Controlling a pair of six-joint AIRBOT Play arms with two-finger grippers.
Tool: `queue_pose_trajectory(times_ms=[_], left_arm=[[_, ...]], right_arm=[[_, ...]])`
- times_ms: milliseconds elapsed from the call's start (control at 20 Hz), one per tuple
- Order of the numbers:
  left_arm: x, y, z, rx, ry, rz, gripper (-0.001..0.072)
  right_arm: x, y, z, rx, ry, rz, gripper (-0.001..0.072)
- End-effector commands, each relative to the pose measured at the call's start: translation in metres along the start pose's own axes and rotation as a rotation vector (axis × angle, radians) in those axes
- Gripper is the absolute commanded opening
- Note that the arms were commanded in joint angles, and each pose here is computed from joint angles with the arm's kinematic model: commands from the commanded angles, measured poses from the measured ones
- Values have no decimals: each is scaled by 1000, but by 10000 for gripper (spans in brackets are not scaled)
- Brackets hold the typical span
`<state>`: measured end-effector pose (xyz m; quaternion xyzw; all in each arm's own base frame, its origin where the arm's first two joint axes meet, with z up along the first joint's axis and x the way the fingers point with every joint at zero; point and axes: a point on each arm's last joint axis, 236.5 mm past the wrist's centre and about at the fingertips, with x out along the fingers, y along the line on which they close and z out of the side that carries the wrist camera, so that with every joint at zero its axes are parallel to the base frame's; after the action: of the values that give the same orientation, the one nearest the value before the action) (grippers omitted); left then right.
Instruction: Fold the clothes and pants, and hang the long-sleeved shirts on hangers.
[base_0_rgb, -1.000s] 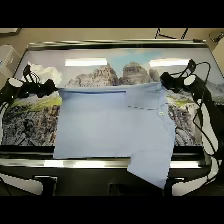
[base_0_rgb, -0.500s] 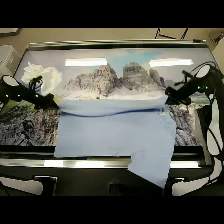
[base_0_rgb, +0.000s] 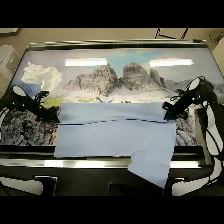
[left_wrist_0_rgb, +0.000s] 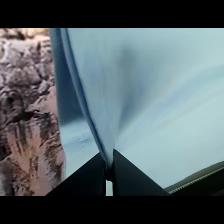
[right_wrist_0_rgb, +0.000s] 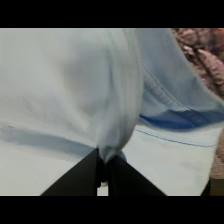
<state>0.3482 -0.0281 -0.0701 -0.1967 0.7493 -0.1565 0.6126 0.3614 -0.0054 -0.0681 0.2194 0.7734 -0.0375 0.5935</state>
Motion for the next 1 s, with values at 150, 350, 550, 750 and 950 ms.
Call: queue_pose_trajectory(times_ms=[150, 350, 550, 750, 950], left_arm=[[3, 11, 13, -12, -54, 22, 36], [-12, 11, -9, -23, 12, 4, 603], [-25, 24, -55, -121, 29, -12, 585], [35, 37, -132, -196, 71, -42, 582], [65, 37, -167, -183, 96, -69, 441]], right_arm=[[4, -1, 5, 32, -21, 1, 50], [-10, -14, -12, -88, 13, -58, 511], [-36, -61, -43, 3, 50, -76, 511], [-13, -99, -99, 98, 65, -36, 511], [3, -111, -130, 109, 60, -27, 511]])
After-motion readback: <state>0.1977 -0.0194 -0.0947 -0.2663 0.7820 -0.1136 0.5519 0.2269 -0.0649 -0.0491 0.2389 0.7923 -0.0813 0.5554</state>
